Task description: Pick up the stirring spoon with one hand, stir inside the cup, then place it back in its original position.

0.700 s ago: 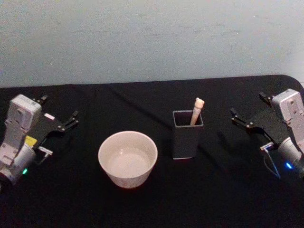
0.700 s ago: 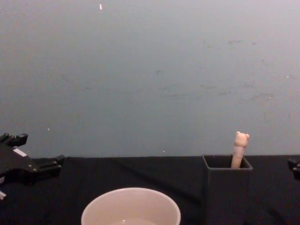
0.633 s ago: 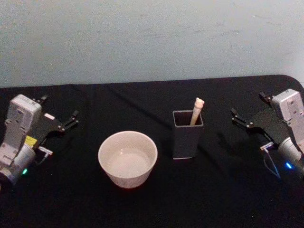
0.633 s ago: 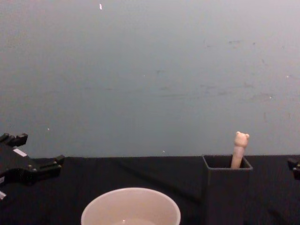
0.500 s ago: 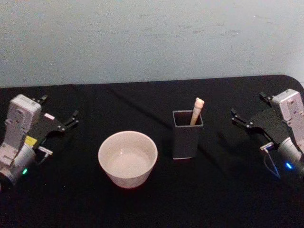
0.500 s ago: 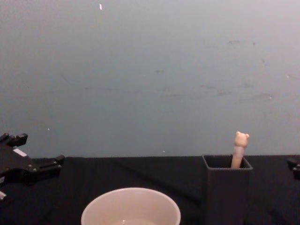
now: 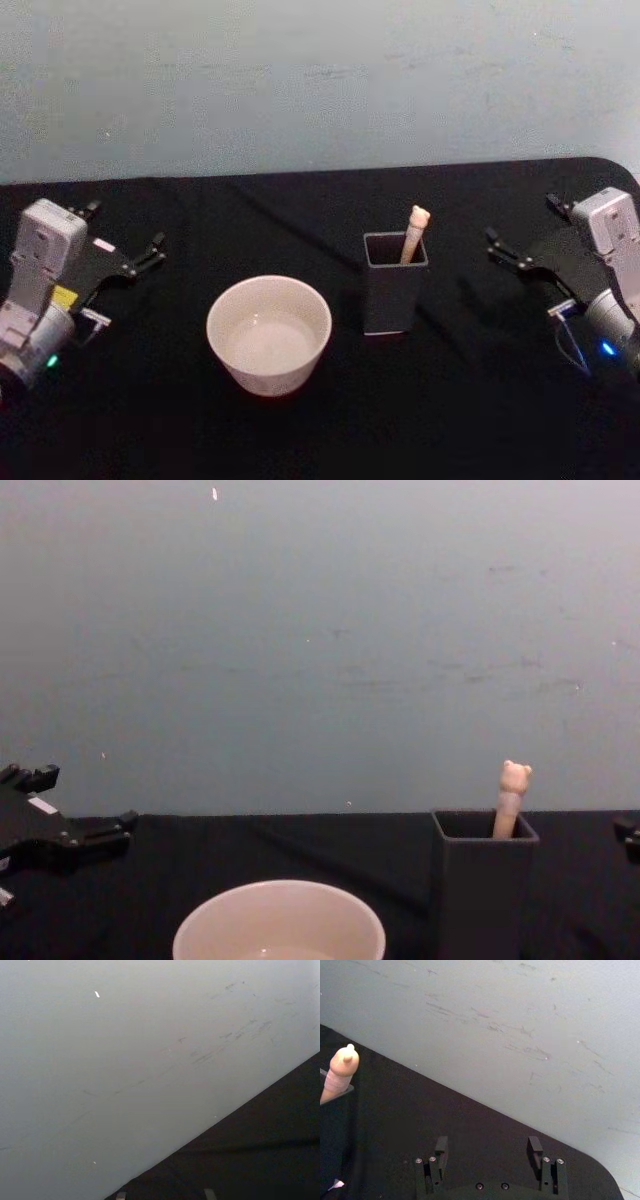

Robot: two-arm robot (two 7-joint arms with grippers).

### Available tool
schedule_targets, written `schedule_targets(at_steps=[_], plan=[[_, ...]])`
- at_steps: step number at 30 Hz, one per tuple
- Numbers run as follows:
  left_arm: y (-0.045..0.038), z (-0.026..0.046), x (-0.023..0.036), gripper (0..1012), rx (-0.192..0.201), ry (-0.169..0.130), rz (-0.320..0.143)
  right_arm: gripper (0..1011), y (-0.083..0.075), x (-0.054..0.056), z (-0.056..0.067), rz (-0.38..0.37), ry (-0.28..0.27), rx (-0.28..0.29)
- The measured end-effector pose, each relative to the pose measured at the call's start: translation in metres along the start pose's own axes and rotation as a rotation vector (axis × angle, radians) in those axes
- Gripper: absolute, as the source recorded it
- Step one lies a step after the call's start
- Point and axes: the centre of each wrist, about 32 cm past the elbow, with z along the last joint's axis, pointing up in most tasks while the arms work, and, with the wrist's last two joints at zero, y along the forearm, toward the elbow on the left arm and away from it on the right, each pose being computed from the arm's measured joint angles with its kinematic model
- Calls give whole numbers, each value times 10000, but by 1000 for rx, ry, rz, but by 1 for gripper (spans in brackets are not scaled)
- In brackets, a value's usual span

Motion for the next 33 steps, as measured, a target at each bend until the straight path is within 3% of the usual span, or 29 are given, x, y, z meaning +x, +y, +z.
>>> schedule_targets(at_steps=[22,28,33], plan=[[0,0,0,1001,0,0,0,1002,4,3,4,-4,3,1],[0,0,0,1001,0,0,0,1002,2,40,52,-3,32,5],[0,0,0,1001,0,0,0,1002,-72,141,150,54,91,1]])
